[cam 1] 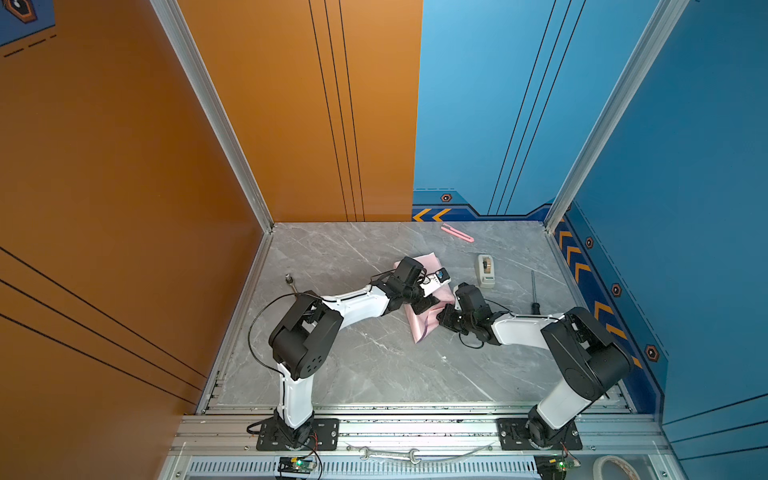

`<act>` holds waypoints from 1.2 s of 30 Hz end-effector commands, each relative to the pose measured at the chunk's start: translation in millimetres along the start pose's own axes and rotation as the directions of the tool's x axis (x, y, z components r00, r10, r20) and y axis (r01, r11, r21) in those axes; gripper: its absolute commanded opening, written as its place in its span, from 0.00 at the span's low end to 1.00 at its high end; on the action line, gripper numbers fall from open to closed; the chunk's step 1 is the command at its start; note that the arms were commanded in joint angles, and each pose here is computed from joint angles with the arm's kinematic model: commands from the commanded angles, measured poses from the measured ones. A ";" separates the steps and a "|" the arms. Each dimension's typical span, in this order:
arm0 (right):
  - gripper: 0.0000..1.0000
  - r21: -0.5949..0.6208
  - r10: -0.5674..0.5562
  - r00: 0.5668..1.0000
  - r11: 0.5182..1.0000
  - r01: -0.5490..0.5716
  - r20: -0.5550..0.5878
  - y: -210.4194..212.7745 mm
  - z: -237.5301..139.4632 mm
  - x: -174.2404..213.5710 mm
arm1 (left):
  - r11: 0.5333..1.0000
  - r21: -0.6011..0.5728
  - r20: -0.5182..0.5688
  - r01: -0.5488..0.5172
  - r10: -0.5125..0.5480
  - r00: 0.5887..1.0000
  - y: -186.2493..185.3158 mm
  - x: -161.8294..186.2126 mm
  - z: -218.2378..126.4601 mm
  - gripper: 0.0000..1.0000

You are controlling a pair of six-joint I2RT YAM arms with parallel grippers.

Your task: Wrap the gift box in paper

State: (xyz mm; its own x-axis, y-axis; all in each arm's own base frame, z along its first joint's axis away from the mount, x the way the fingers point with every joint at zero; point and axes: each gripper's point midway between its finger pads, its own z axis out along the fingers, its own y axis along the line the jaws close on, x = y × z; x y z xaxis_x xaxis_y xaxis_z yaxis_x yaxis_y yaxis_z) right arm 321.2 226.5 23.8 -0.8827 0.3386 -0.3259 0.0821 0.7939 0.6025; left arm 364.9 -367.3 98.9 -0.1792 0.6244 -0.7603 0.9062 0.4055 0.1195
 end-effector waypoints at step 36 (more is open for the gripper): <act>0.15 0.078 -0.101 0.960 0.989 0.125 -0.261 -17.2 -14.0 55.0 | 0.998 0.049 -0.088 0.048 -0.044 0.995 -12.0 31.6 5.2 0.49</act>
State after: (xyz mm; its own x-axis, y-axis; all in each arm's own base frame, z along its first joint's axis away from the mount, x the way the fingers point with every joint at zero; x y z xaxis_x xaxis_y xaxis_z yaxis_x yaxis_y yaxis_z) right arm 297.2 235.1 24.5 -0.9415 0.1893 -0.2788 -0.0019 0.8244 0.5660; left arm 364.9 -367.3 98.9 -0.1792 0.6244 -0.7603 0.9062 0.4055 0.1195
